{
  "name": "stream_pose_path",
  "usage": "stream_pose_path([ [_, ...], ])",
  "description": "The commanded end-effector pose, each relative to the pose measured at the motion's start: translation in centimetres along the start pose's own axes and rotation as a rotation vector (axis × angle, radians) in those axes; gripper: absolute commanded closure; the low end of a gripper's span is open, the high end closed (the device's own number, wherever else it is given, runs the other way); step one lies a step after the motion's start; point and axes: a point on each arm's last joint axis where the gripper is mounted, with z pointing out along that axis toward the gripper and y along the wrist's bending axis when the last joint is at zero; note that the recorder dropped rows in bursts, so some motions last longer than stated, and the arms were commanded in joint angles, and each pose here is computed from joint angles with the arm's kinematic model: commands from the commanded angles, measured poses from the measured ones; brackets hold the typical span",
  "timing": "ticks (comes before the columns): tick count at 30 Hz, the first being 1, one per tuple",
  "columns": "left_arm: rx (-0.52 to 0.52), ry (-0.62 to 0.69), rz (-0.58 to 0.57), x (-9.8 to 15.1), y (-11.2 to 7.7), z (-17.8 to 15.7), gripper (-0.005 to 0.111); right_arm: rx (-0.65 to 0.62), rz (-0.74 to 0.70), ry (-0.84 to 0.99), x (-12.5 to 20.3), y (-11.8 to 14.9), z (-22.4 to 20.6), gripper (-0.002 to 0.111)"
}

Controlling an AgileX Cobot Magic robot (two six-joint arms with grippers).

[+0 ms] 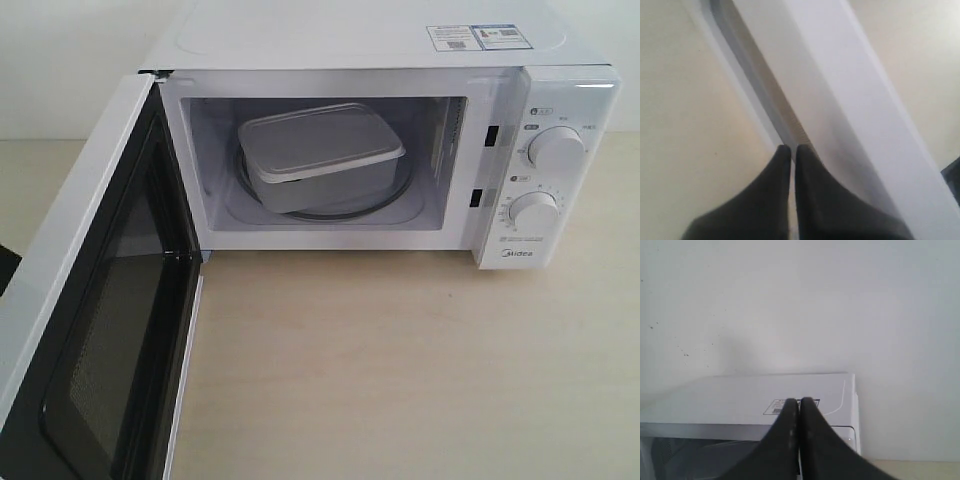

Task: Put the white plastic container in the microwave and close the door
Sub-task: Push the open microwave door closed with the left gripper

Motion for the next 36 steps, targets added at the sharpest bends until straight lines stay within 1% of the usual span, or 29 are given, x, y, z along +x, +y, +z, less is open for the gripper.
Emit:
stream_pose_path([
  [1, 0.096, -0.051, 0.036, -0.7, -1.0, 0.0, 0.102, -0.05, 0.039, -0.004, 0.1, 0.4, -0.1, 0.108],
  [5, 0.152, -0.07, 0.04, -1.2, -1.2, 0.5, 0.102, -0.173, 0.075, 0.007, 0.6, 1.5, -0.2, 0.108],
  [9, 0.206, -0.076, 0.03, -1.9, -1.1, 1.5, 0.102, -0.25, 0.099, 0.009, 0.7, 2.2, -0.3, 0.108],
  [15, 0.272, -0.118, 0.048, -3.1, -1.0, 3.0, 0.102, -0.374, 0.099, 0.003, 0.6, 3.3, -0.7, 0.108],
  [23, 0.263, -0.141, 0.095, -4.2, -2.6, 5.5, 0.102, -0.404, 0.156, 0.013, 0.5, 3.5, -0.8, 0.108],
  [27, 0.271, -0.16, 0.102, -4.9, -3.5, 6.8, 0.102, -0.42, 0.196, 0.021, 0.5, 3.6, -0.8, 0.108],
  [30, 0.268, -0.177, 0.124, -6.0, -4.1, 7.5, 0.102, -0.424, 0.192, 0.035, 0.6, 3.7, -0.9, 0.108],
  [36, 0.261, -0.233, 0.17, -9.0, -5.5, 8.7, 0.102, -0.449, 0.192, 0.038, 0.6, 3.9, -1.0, 0.108],
])
